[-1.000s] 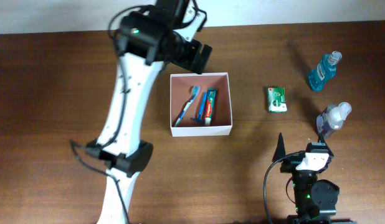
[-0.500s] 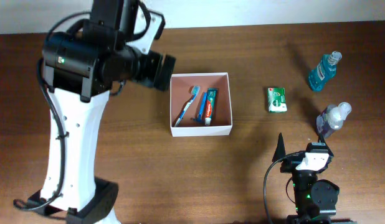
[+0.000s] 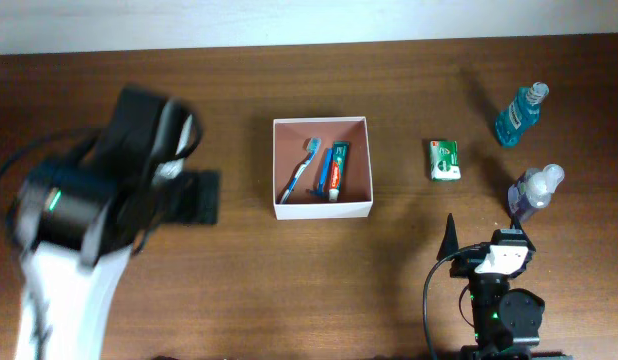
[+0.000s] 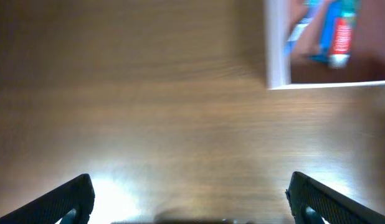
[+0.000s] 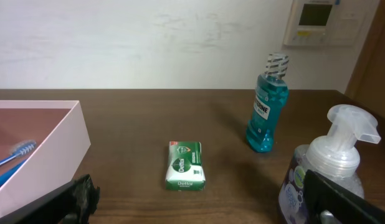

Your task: Pack container

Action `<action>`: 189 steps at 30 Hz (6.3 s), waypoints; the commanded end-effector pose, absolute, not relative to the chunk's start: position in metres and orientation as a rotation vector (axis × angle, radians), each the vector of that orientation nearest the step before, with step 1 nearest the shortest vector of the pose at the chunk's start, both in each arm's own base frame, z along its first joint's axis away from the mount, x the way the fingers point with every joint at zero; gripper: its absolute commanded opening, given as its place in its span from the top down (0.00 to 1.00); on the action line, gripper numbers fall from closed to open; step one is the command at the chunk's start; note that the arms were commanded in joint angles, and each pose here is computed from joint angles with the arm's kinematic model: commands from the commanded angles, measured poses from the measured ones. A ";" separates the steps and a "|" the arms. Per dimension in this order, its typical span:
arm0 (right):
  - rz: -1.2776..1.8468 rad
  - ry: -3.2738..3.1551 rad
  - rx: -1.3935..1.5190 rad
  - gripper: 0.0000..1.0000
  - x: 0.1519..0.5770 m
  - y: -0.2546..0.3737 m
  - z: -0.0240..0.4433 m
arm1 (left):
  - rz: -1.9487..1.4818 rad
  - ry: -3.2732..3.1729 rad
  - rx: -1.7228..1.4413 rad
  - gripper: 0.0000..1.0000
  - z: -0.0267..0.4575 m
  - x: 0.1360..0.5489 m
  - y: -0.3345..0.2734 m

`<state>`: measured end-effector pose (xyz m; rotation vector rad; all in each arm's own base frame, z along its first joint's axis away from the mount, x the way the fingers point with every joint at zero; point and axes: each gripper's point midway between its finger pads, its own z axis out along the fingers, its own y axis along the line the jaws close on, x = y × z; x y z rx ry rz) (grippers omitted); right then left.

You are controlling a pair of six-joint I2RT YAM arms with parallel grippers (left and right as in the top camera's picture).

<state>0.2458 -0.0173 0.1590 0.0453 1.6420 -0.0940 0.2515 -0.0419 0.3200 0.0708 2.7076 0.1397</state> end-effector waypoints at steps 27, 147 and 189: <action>-0.089 1.648 0.040 0.02 0.246 -0.016 0.156 | 0.321 2.502 -0.316 0.01 0.251 0.270 0.022; 0.114 2.902 -0.025 0.02 0.422 0.003 0.062 | 0.369 2.606 -0.298 0.01 0.223 0.284 0.020; 0.113 2.918 0.027 0.01 0.440 -0.021 0.009 | 0.370 2.606 -0.298 0.00 0.223 0.284 0.020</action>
